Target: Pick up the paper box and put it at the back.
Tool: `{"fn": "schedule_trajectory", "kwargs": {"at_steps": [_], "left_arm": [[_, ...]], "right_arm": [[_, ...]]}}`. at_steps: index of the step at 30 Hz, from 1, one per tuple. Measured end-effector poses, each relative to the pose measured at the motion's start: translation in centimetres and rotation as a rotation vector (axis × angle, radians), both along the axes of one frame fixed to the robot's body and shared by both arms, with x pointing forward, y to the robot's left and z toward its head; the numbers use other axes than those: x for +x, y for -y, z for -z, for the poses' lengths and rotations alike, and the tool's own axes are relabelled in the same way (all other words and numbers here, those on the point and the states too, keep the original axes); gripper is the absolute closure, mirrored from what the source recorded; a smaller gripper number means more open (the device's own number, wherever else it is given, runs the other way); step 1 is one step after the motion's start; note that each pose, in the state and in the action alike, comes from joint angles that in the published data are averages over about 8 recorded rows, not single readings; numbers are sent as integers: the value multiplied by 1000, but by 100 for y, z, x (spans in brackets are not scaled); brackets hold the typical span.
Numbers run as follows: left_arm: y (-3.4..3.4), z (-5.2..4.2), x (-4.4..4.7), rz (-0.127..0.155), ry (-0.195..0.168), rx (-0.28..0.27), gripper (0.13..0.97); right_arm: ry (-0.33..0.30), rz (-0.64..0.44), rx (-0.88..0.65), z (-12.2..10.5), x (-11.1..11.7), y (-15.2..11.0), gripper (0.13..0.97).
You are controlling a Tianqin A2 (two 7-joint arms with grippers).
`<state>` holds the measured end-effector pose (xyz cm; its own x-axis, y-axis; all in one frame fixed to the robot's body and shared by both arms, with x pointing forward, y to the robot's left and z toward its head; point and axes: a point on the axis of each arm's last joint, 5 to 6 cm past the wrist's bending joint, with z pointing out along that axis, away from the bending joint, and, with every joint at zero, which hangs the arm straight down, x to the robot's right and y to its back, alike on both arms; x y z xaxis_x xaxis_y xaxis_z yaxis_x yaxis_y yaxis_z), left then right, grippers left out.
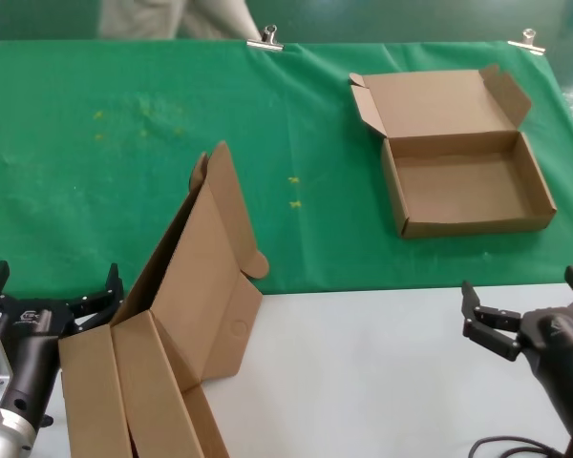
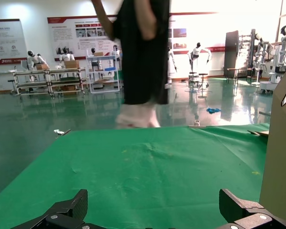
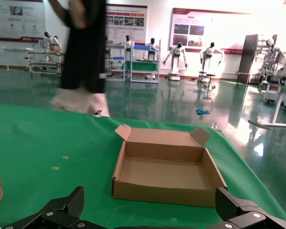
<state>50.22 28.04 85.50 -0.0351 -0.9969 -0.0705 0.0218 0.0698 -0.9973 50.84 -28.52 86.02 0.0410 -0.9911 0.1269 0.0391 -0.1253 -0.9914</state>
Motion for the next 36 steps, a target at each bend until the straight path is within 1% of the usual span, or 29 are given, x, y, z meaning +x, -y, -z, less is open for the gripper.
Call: {"fn": "schedule_trajectory", "kwargs": {"at_steps": [13,36], "left_arm": [[0,0,0,0,0,0,132],[0,0,0,0,0,0,132]], "right_arm": [[-13,6,44,40,-5,-39,130],[-14,6,46,42,-6,-41,130]]}}
